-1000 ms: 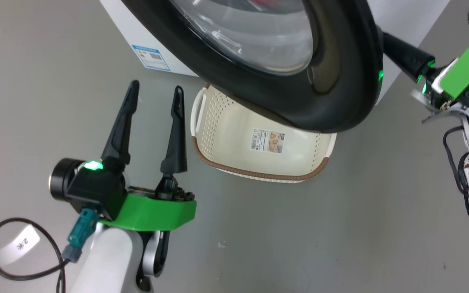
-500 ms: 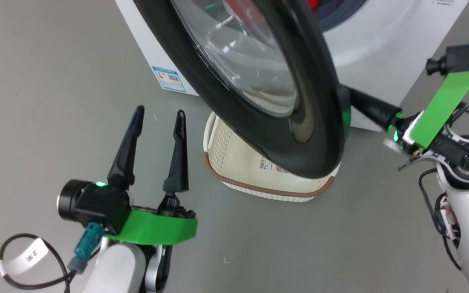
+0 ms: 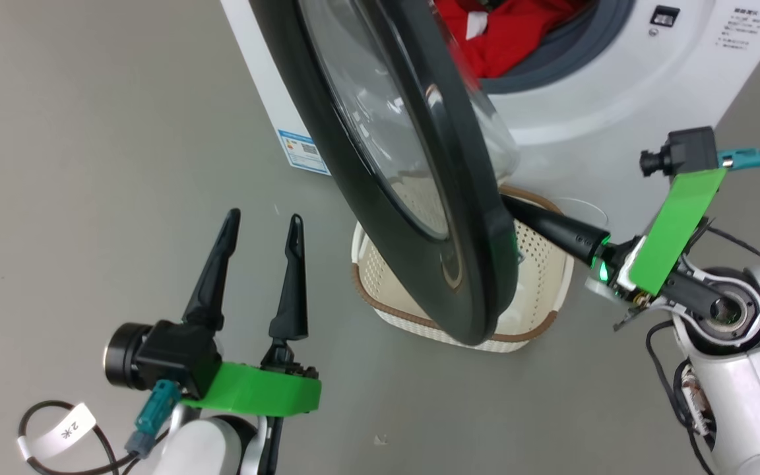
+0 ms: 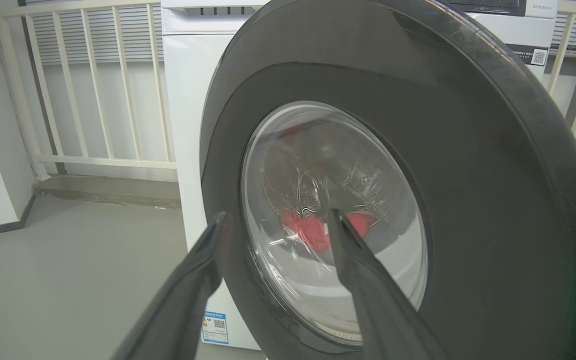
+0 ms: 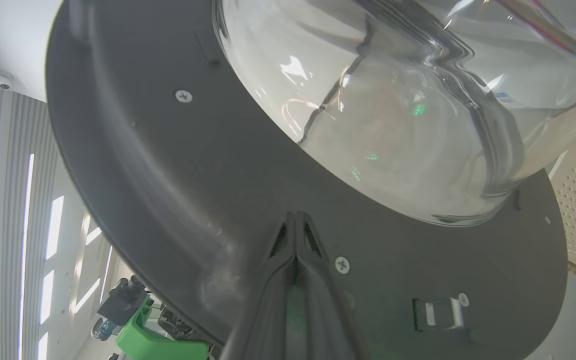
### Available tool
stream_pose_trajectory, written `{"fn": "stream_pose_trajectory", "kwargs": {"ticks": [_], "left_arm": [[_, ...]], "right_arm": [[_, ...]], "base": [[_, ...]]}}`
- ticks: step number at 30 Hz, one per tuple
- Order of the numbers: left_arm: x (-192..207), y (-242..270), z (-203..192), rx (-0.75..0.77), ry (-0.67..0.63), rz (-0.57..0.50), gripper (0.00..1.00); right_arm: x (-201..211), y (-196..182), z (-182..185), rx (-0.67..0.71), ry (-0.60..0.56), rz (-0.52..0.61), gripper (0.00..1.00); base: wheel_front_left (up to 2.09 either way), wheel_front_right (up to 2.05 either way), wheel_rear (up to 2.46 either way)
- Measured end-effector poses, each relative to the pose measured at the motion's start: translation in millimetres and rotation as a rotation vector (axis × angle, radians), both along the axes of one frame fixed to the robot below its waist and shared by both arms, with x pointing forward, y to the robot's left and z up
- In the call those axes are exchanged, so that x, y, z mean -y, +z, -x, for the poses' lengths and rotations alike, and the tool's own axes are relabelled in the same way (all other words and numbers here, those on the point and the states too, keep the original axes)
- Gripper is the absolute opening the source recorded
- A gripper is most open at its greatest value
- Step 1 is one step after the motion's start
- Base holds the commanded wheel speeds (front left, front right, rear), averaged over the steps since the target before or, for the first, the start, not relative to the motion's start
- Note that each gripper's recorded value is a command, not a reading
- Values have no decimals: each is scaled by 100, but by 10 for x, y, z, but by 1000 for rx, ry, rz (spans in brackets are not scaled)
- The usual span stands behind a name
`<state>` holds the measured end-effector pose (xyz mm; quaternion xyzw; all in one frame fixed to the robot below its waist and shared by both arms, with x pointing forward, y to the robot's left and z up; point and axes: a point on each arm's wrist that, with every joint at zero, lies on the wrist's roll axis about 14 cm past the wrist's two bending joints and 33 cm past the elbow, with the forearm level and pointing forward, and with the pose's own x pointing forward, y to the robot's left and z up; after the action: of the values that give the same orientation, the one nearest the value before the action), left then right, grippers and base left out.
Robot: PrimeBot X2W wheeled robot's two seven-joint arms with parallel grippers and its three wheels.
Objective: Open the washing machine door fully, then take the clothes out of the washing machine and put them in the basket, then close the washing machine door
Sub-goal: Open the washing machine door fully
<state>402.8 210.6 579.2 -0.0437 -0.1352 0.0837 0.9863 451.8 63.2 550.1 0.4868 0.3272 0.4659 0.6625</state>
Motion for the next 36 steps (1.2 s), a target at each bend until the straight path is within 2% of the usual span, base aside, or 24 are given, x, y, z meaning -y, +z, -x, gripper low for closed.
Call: {"fn": "stream_pose_trajectory", "kwargs": {"ticks": [36], "left_arm": [[-522, -82, 666, -36, 181, 11, 100]], "right_arm": [[-850, -50, 790, -55, 253, -11, 0]], "base": [[0, 0, 0]]}}
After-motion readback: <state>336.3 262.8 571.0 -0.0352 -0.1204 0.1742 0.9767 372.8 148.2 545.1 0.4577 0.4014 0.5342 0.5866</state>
